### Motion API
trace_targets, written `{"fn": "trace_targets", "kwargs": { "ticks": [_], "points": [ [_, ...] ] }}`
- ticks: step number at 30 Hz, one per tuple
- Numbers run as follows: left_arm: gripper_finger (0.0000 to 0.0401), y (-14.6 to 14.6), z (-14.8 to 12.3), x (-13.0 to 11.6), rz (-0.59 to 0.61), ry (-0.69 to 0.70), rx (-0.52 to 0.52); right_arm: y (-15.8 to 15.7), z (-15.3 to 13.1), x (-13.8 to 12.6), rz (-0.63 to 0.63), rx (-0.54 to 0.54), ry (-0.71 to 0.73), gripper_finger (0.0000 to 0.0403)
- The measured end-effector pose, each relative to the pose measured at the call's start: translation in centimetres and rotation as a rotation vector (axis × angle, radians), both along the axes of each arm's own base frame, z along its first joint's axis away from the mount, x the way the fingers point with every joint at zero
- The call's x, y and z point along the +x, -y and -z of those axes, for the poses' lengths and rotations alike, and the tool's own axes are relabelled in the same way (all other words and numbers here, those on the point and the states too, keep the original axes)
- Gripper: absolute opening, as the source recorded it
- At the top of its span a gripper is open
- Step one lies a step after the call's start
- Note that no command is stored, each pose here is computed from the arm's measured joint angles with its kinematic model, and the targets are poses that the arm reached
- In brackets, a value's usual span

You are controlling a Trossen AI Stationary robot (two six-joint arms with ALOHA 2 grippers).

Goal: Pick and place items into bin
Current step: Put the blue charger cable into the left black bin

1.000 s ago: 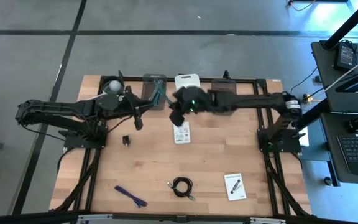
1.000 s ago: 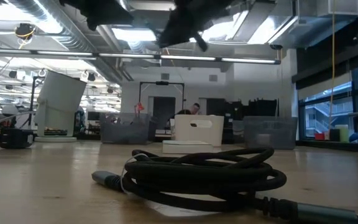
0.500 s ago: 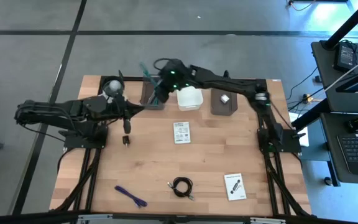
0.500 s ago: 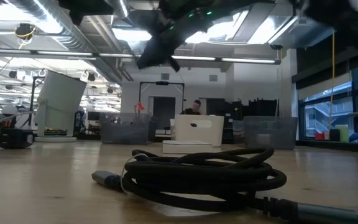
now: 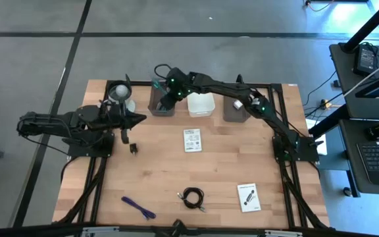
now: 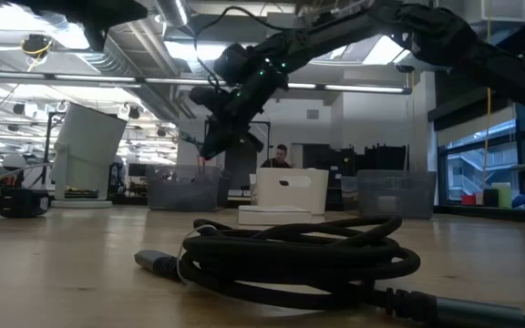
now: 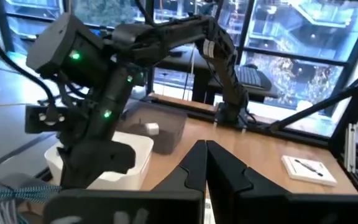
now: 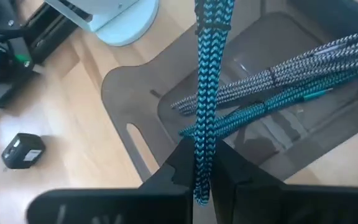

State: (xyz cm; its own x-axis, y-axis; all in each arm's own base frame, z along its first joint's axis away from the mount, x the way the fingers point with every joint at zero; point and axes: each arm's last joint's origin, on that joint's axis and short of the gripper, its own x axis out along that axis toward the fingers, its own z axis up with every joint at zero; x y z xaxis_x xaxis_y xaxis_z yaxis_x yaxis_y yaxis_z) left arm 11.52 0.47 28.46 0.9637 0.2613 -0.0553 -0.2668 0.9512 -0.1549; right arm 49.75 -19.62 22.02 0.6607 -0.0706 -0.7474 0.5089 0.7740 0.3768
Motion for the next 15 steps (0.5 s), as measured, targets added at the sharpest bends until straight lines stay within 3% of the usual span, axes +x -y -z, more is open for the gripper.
{"fn": "trace_targets", "kwargs": {
  "ticks": [15],
  "points": [
    [0.0003,0.0,-0.1,-0.6,0.000,0.013,0.028,0.4,1.4,0.2,0.053,0.041,-0.018,0.0061]
  ]
}}
